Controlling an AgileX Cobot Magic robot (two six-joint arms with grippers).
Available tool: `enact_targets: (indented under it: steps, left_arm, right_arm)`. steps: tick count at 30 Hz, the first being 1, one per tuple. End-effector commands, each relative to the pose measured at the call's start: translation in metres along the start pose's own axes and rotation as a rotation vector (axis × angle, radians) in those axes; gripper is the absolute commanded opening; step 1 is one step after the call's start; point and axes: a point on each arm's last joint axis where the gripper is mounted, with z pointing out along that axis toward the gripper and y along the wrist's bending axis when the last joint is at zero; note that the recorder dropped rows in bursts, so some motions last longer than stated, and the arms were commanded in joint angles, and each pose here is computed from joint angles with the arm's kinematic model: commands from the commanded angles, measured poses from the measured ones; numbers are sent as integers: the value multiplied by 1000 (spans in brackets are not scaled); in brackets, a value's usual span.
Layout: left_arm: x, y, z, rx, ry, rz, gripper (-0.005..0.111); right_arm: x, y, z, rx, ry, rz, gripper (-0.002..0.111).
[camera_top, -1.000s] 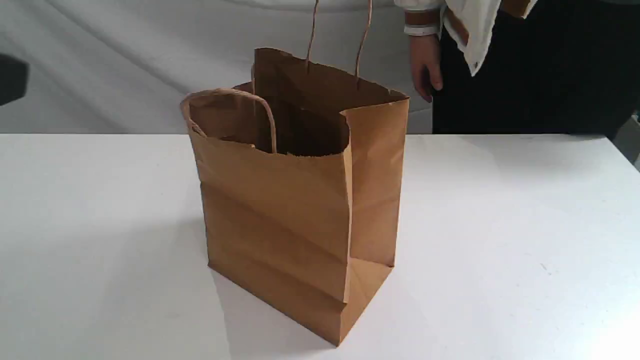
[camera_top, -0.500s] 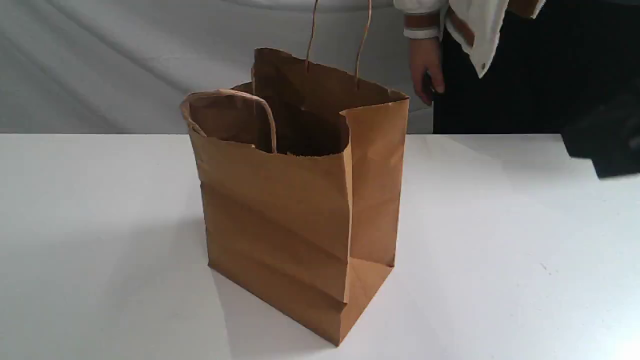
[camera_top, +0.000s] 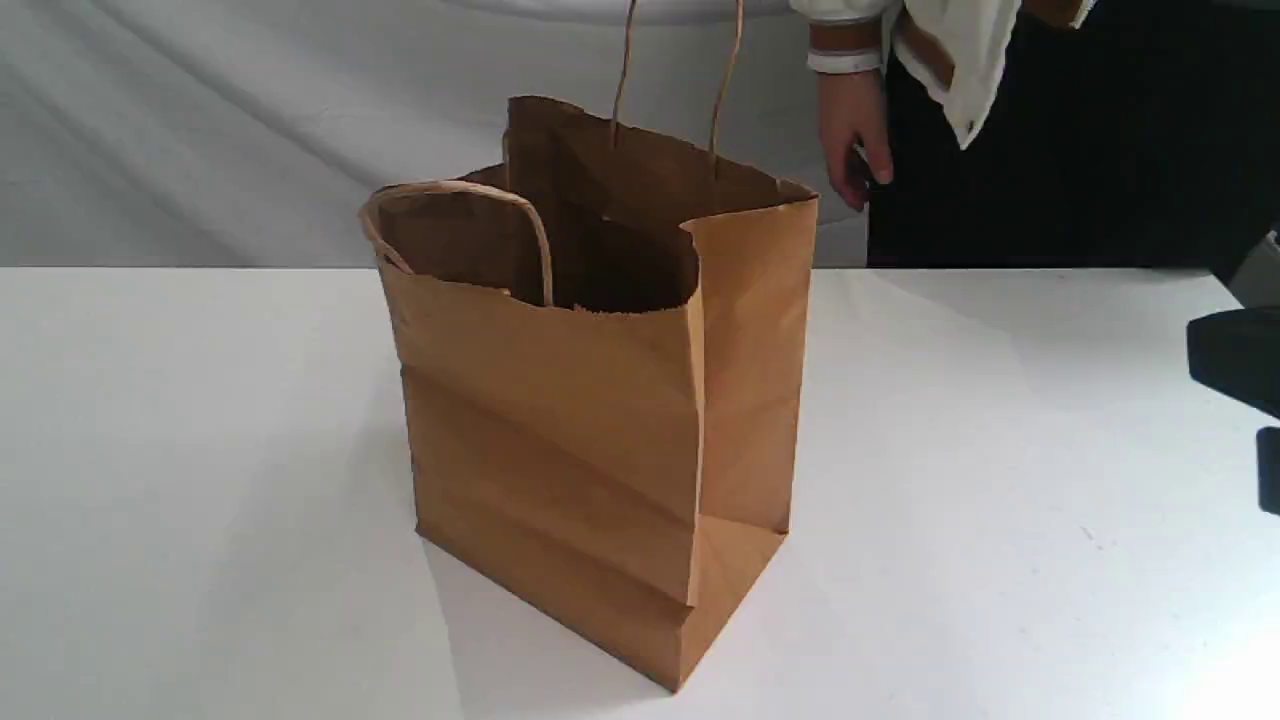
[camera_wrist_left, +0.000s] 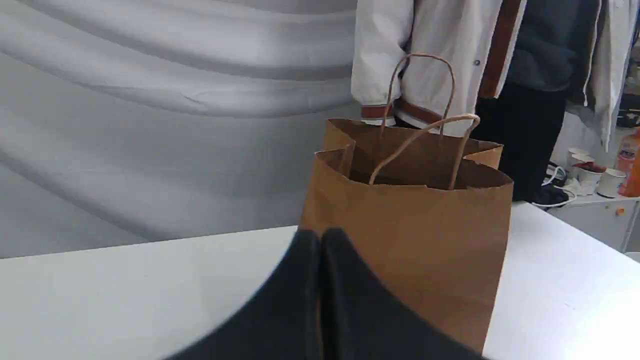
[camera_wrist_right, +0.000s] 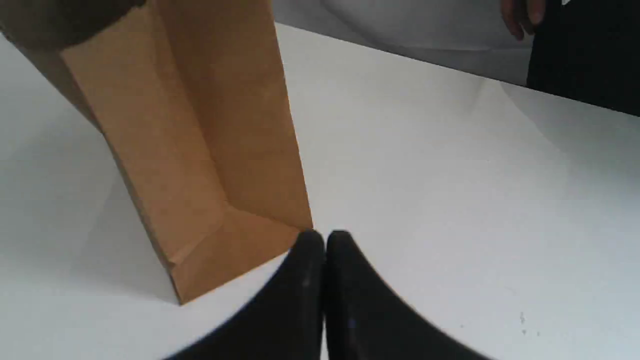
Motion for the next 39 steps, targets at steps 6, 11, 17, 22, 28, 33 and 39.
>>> enact_targets:
  steps: [6, 11, 17, 22, 28, 33, 39]
  left_arm:
    - [0, 0, 0, 4, -17, -19, 0]
    - [0, 0, 0, 4, -17, -19, 0]
    - [0, 0, 0, 4, -17, -19, 0]
    - [0, 0, 0, 4, -17, -14, 0]
    - [0, 0, 0, 4, -17, -14, 0]
    - [0, 0, 0, 1, -17, -11, 0]
    - [0, 0, 0, 1, -17, -11, 0]
  right_arm:
    - [0, 0, 0, 2, -20, 18, 0]
    - [0, 0, 0, 2, -20, 18, 0]
    - [0, 0, 0, 2, -20, 18, 0]
    - [1, -4, -9, 58, -29, -78, 0]
    - [48, -6, -24, 152, 14, -243, 0]
    - [85, -15, -18, 325, -234, -396, 0]
    - [125, -16, -19, 380, -228, -362, 0]
